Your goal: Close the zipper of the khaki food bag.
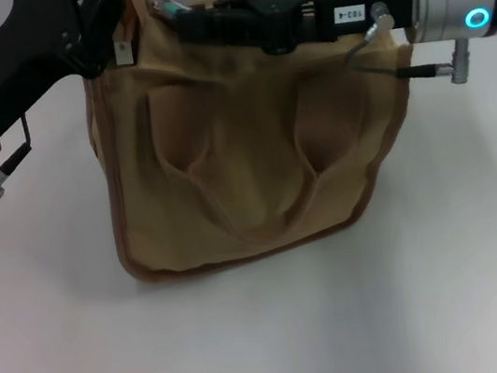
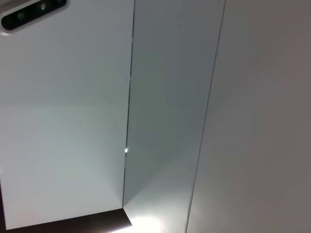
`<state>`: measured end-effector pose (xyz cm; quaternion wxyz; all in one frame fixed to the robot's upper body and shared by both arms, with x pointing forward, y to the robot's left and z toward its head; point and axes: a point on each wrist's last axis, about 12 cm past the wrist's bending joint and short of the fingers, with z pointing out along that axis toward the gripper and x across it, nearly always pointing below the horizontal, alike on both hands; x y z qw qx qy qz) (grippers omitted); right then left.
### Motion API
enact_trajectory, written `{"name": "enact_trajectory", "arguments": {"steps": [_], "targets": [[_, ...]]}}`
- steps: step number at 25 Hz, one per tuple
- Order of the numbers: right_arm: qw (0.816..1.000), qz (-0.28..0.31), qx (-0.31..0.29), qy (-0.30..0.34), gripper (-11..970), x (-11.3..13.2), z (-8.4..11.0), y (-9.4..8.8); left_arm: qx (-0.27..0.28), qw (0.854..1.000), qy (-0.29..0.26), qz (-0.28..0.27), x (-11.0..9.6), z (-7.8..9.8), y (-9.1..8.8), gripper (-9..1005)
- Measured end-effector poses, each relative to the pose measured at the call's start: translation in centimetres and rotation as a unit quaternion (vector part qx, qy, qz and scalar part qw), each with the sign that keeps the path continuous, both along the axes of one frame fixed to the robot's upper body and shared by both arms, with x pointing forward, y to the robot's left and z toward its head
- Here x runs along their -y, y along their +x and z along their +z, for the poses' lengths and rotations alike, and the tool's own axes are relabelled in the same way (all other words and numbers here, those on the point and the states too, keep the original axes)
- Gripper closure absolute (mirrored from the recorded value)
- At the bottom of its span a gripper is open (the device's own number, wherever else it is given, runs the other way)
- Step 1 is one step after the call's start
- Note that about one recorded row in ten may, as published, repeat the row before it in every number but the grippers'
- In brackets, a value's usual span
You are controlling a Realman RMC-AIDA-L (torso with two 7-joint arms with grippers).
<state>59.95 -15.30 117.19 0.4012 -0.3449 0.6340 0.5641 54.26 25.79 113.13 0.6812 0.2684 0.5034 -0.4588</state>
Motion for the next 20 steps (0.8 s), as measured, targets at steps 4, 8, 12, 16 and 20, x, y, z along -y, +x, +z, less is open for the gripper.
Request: {"name": "enact_trajectory", "arguments": {"steps": [4,8,12,16,20], "targets": [[1.0,-0.024,-0.01,0.011,952,1.6,-0.6,-0.2,-0.005,1.0,-0.001,0.012,-0.5,-0.3,-0.2,917],[0.999,-0.039,-0.015,0.016,954,2.4,-1.0,-0.4,-0.008,1.0,-0.005,0.029,-1.3,-0.5,-0.4,916],[0.998,-0.049,-0.021,0.017,956,3.1,-1.4,-0.6,-0.01,0.999,-0.006,0.04,-1.7,-0.6,-0.5,915],[0.998,-0.054,-0.026,0.016,958,3.5,-1.8,-0.9,-0.011,0.999,-0.009,0.052,-2.2,-0.7,-0.6,914],[0.998,-0.065,-0.017,0.022,953,4.1,-2.0,-1.1,-0.013,0.998,-0.009,0.055,-2.4,-0.8,-0.7,913]]}}
